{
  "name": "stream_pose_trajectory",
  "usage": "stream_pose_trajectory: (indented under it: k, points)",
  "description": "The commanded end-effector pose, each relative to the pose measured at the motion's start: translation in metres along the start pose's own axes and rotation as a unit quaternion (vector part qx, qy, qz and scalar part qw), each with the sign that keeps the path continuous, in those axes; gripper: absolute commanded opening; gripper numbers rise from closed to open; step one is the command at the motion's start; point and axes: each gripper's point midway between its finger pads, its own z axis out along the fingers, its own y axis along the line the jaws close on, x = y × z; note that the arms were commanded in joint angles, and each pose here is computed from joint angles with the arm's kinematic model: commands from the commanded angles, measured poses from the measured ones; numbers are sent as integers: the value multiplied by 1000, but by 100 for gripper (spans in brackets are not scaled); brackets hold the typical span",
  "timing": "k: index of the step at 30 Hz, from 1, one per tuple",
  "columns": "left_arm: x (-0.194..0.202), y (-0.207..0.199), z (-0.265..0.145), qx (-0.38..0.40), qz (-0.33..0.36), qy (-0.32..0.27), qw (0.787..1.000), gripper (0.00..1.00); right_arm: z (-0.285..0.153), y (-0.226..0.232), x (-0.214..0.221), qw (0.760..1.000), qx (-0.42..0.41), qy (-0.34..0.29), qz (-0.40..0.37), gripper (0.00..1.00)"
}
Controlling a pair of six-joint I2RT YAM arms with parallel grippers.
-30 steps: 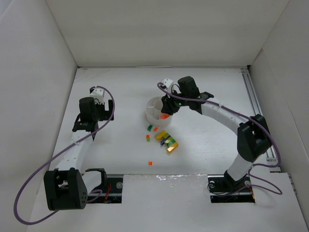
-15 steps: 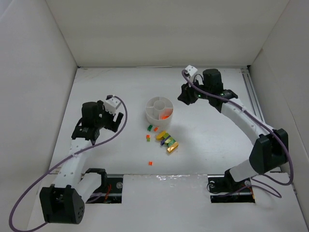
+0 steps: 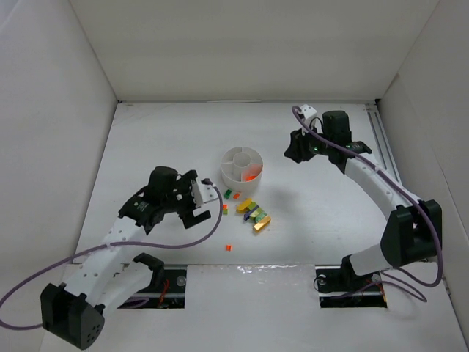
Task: Sort the legos into containers by color
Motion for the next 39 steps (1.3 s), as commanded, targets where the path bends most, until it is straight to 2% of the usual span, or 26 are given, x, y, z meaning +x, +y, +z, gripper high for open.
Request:
stream_pose_trajectory:
  k: [1,6,9,11,15,17,18,19,21,25,31,36,39]
  points:
    - [-21,-17,5,50,16,-10,999,100,-13,-1,-20,999,9,-34,-8,45]
    - [-41,-36,14,85,34,-33,995,100,-16,-9,-17,999,18,-31,-1,45]
    - [-53,-56,23,126,28,-20,991,100,-17,-11,-13,999,17,-28,3,45]
    - [-45,-85,27,194,57,8,979,100,-16,-12,-16,999,18,-33,1,45]
    - [-42,-106,35,217,97,7,971,100,-14,-11,-14,999,12,-30,3,45]
    - [-35,-113,37,227,123,11,966,93,-15,-13,-14,999,11,-31,5,45]
    - [-37,-117,37,236,133,3,963,87,-15,-13,-14,999,11,-31,5,45]
    - [-37,-121,38,244,136,-4,960,72,-15,-13,-14,999,11,-31,5,45]
    - [-36,-129,36,249,147,-14,957,64,-13,-14,-11,1000,10,-27,7,45]
    - [-36,-149,37,269,169,-27,948,61,-11,-13,-12,1000,6,-27,7,45]
    - [-29,-159,44,282,169,-9,944,57,-7,-14,-13,1000,1,-23,10,45]
    - [-11,-173,53,299,160,28,940,44,-7,-12,-11,1000,-5,-19,13,45]
    - [-2,-182,53,311,156,40,937,42,-7,-12,-11,1000,-5,-19,13,45]
